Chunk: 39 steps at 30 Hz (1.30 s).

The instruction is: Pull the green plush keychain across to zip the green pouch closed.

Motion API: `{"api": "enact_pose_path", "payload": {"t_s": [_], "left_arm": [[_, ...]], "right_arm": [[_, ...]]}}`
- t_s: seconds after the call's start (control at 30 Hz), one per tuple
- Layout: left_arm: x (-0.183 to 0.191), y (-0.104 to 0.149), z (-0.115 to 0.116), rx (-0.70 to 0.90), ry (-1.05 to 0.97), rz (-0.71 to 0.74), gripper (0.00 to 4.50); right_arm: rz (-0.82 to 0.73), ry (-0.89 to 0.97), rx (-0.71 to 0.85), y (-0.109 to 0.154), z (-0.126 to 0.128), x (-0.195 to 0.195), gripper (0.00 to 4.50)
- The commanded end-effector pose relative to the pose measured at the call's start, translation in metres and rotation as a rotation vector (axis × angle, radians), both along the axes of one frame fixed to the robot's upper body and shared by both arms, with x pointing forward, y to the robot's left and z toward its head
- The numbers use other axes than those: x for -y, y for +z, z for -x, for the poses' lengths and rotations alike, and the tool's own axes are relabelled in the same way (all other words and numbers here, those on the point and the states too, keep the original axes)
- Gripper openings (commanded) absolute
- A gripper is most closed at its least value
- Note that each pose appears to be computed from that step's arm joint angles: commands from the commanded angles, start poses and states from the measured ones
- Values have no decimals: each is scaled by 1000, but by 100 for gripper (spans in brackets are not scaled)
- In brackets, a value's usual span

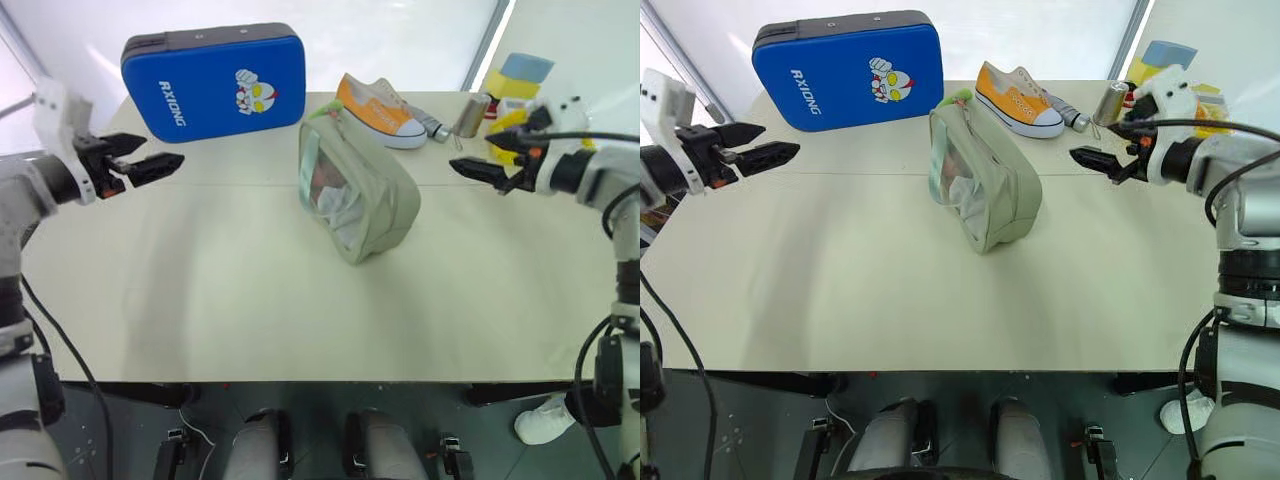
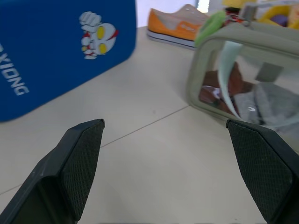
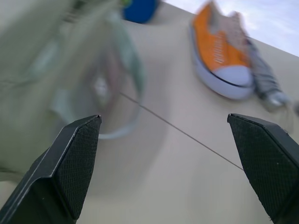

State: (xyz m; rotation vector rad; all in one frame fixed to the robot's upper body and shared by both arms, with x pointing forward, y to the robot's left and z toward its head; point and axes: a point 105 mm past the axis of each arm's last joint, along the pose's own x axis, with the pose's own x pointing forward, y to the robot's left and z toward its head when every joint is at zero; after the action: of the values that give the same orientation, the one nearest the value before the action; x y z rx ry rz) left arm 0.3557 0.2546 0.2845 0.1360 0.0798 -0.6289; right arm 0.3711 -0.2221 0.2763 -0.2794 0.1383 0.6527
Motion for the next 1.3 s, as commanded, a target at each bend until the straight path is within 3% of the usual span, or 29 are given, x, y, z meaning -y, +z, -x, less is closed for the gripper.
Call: {"api": "enact_pose_path", "payload": {"t_s": [0.03, 0.23, 0.4, 0.53, 0.73, 0.9, 1.13, 1.23, 1.3], "left_arm": [[5, 12, 3, 43, -64, -50, 446], [5, 12, -5, 66, -47, -61, 446], [15, 18, -3, 96, -72, -76, 446], [46, 31, 12, 109, -211, -83, 446], [74, 44, 27, 152, -303, -111, 446], [86, 38, 35, 160, -316, -128, 446], [88, 38, 44, 168, -301, -130, 446], [90, 42, 45, 178, -302, -125, 450], [91, 42, 45, 182, -301, -124, 450]], "right_arm": [[2, 52, 25, 11, 5, -14, 450], [-4, 60, 29, 11, 8, -22, 450], [-88, 106, 95, 47, 11, -46, 450], [-156, 169, 95, 69, 14, -84, 450], [-112, 146, 11, 37, 2, -133, 450], [-27, 99, -20, 4, -8, -146, 450], [54, 149, -27, -13, -7, -157, 450], [69, 162, -11, -13, -10, -157, 366], [101, 174, 17, -11, -12, -156, 271]]}}
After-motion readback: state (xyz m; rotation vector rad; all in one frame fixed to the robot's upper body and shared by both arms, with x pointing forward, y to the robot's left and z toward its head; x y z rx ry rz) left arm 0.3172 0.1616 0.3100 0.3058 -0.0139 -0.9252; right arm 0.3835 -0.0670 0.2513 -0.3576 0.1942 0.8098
